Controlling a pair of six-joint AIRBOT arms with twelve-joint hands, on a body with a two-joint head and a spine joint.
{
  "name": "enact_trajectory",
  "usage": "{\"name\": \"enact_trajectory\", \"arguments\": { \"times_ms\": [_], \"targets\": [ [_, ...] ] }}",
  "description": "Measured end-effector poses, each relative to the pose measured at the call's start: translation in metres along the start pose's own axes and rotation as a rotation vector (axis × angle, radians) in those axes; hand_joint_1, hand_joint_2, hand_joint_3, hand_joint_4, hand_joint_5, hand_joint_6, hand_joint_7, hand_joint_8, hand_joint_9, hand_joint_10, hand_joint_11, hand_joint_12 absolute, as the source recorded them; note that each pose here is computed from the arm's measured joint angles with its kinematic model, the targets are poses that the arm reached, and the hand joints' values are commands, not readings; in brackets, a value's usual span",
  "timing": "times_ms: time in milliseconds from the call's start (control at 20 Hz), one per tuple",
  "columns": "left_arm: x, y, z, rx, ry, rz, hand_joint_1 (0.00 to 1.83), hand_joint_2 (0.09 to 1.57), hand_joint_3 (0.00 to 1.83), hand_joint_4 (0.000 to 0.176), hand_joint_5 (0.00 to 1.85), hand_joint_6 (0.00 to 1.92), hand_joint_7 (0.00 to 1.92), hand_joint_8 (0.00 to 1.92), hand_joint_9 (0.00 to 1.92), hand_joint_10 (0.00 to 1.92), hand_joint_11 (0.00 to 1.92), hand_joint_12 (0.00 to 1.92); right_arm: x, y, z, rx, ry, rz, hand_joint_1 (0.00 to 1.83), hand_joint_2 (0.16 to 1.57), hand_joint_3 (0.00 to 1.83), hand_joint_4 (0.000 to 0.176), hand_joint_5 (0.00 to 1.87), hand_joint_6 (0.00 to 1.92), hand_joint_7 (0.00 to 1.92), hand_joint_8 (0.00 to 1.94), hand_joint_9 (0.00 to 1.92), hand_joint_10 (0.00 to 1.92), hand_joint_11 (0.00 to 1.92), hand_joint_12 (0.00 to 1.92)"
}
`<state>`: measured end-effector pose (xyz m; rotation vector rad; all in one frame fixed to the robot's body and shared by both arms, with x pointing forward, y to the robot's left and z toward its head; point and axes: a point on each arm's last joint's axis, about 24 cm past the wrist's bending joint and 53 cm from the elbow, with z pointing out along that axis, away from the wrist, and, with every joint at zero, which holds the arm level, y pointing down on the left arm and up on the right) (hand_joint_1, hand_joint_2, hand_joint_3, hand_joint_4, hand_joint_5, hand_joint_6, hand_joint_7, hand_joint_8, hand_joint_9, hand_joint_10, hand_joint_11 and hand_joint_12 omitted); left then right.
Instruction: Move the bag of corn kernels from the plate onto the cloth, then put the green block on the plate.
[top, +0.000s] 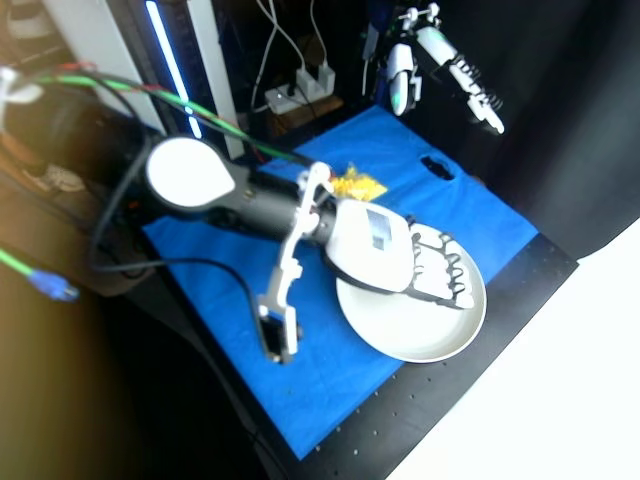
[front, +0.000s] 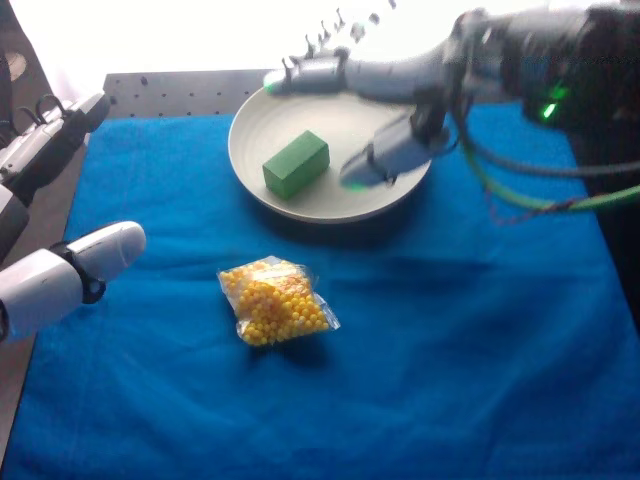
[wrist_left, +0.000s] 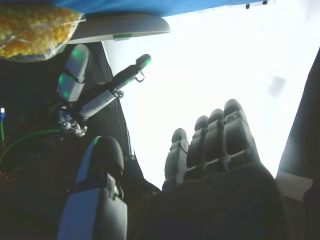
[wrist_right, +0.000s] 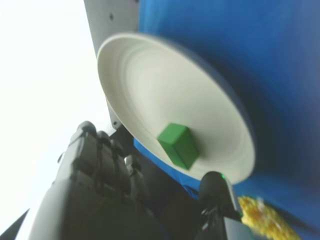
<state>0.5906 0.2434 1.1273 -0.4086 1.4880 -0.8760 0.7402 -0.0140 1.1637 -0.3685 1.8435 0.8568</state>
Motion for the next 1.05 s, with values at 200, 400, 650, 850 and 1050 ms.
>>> {"name": "enact_trajectory", "arguments": {
  "times_ms": [200, 400, 650, 850, 1050],
  "targets": [
    [-0.002, 0.001, -0.001, -0.008, -0.006, -0.004, 0.44, 1.24, 0.0, 0.159, 0.04, 0.0, 0.0, 0.0, 0.0, 0.0, 0.01, 0.02, -0.027, 0.01, -0.048, -0.09, -0.052, 0.056, 0.72, 1.08, 0.0, 0.101, 0.0, 0.0, 0.0, 0.0, 0.0, 0.0, 0.0, 0.0],
    [-0.007, -0.006, -0.001, 0.013, -0.011, 0.006, 0.42, 1.24, 0.0, 0.163, 0.05, 0.0, 0.0, 0.0, 0.0, 0.0, 0.0, 0.0, -0.053, 0.018, -0.103, -0.166, -0.131, 0.092, 0.43, 1.1, 0.01, 0.11, 0.0, 0.0, 0.0, 0.0, 0.0, 0.0, 0.0, 0.0],
    [-0.022, -0.015, -0.001, 0.046, -0.048, 0.023, 0.46, 1.24, 0.0, 0.153, 0.05, 0.0, 0.0, 0.0, 0.0, 0.0, 0.0, 0.0, -0.059, 0.024, -0.146, -0.161, -0.171, 0.01, 0.39, 1.17, 0.03, 0.14, 0.0, 0.0, 0.0, 0.0, 0.0, 0.0, 0.0, 0.0],
    [-0.041, -0.026, -0.001, 0.076, -0.076, 0.056, 0.47, 1.23, 0.0, 0.174, 0.0, 0.0, 0.0, 0.0, 0.0, 0.0, 0.0, 0.0, -0.049, 0.014, -0.174, -0.135, -0.2, 0.04, 0.35, 1.15, 0.01, 0.113, 0.0, 0.0, 0.0, 0.0, 0.0, 0.0, 0.0, 0.0],
    [-0.056, -0.041, -0.001, 0.132, -0.117, 0.085, 0.46, 1.21, 0.0, 0.176, 0.0, 0.0, 0.0, 0.0, 0.0, 0.0, 0.0, 0.0, -0.054, 0.002, -0.203, -0.113, -0.275, 0.08, 0.38, 1.17, 0.01, 0.113, 0.0, 0.0, 0.0, 0.0, 0.0, 0.0, 0.0, 0.0]
  ]
}}
